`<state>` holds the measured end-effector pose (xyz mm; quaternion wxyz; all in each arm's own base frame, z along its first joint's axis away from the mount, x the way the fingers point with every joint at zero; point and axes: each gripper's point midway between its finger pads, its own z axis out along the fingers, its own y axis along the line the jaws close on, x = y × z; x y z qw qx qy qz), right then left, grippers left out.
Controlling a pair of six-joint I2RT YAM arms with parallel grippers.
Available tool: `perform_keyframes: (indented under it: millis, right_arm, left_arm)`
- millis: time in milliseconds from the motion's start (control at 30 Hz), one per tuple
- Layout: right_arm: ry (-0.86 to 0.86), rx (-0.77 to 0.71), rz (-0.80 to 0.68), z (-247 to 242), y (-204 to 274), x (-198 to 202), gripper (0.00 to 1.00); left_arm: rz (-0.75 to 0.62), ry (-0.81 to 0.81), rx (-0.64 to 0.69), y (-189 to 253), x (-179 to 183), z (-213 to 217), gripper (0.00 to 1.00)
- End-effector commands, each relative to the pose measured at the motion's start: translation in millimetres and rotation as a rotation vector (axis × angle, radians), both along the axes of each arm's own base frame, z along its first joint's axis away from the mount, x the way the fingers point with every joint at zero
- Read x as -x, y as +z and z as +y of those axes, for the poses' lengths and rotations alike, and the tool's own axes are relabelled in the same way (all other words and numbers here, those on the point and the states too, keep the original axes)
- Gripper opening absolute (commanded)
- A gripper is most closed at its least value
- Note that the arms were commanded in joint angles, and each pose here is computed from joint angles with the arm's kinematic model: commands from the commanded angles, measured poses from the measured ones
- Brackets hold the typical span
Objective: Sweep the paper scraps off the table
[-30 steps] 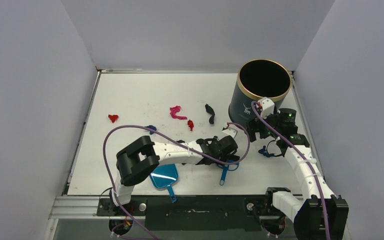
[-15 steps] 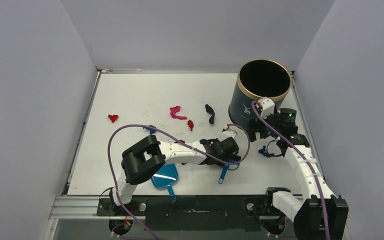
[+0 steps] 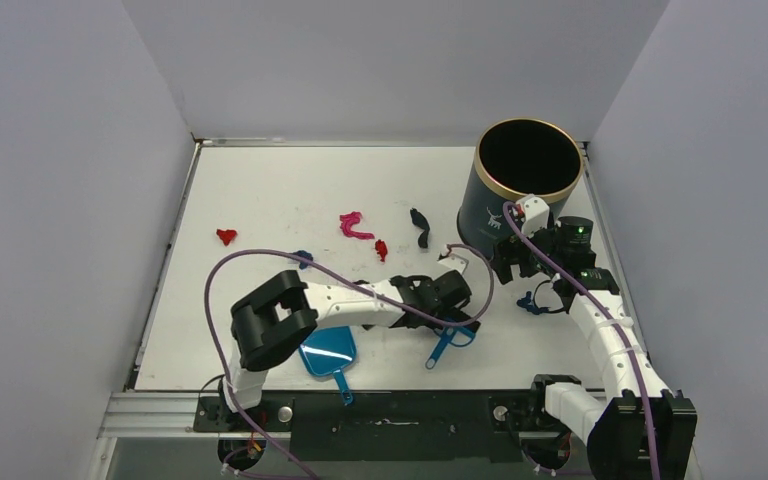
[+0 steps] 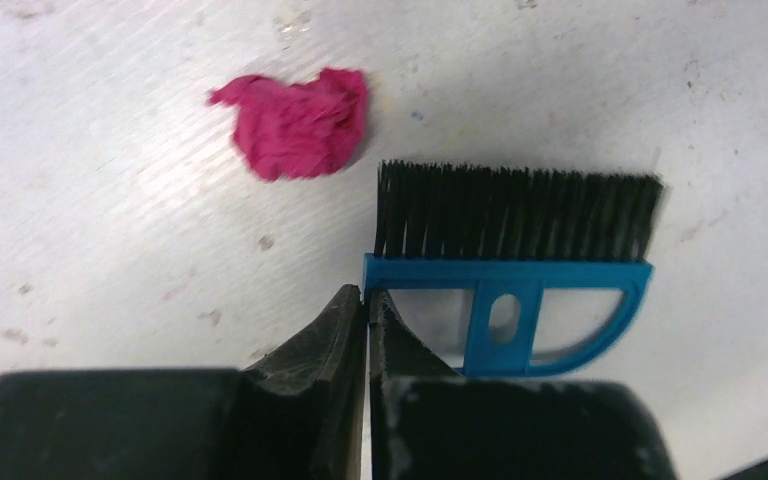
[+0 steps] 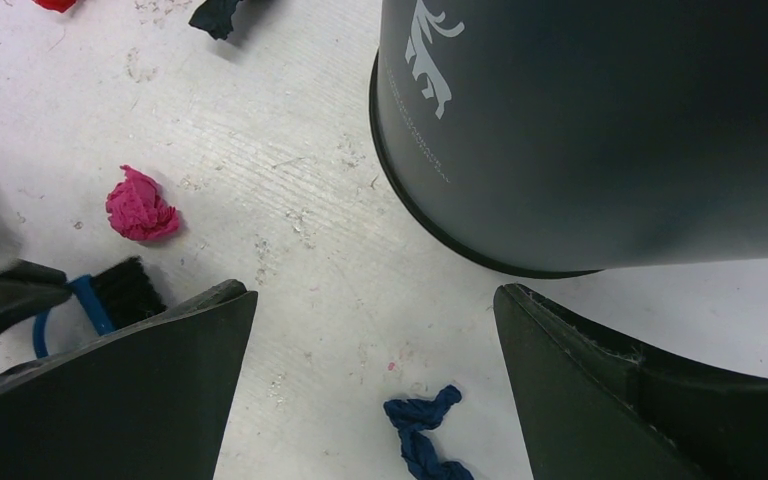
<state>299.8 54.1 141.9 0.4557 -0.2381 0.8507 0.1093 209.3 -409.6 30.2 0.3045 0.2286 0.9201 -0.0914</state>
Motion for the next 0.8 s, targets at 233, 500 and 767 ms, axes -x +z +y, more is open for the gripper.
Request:
perform_keyframes:
  millis: [233, 500, 767]
  right_arm:
    - [0.108, -0.088, -0.009, 24.1, 44.9, 13.5, 0.93]
    - [0.205, -0.108, 0.036, 59.5, 50.4, 30.4, 0.92]
    - [0.330, -0.191, 0.095, 101.3, 75.1, 34.7, 0.92]
  left_arm:
    - [-0.041, 0.136, 0.490, 119.0, -20.7, 22.3, 0.00]
    - [-0.034, 0.341, 0.746, 144.7, -48.5, 79.5, 0.00]
    - [-0.015, 0.481, 0.974, 155.6, -67.7, 110.8, 0.00]
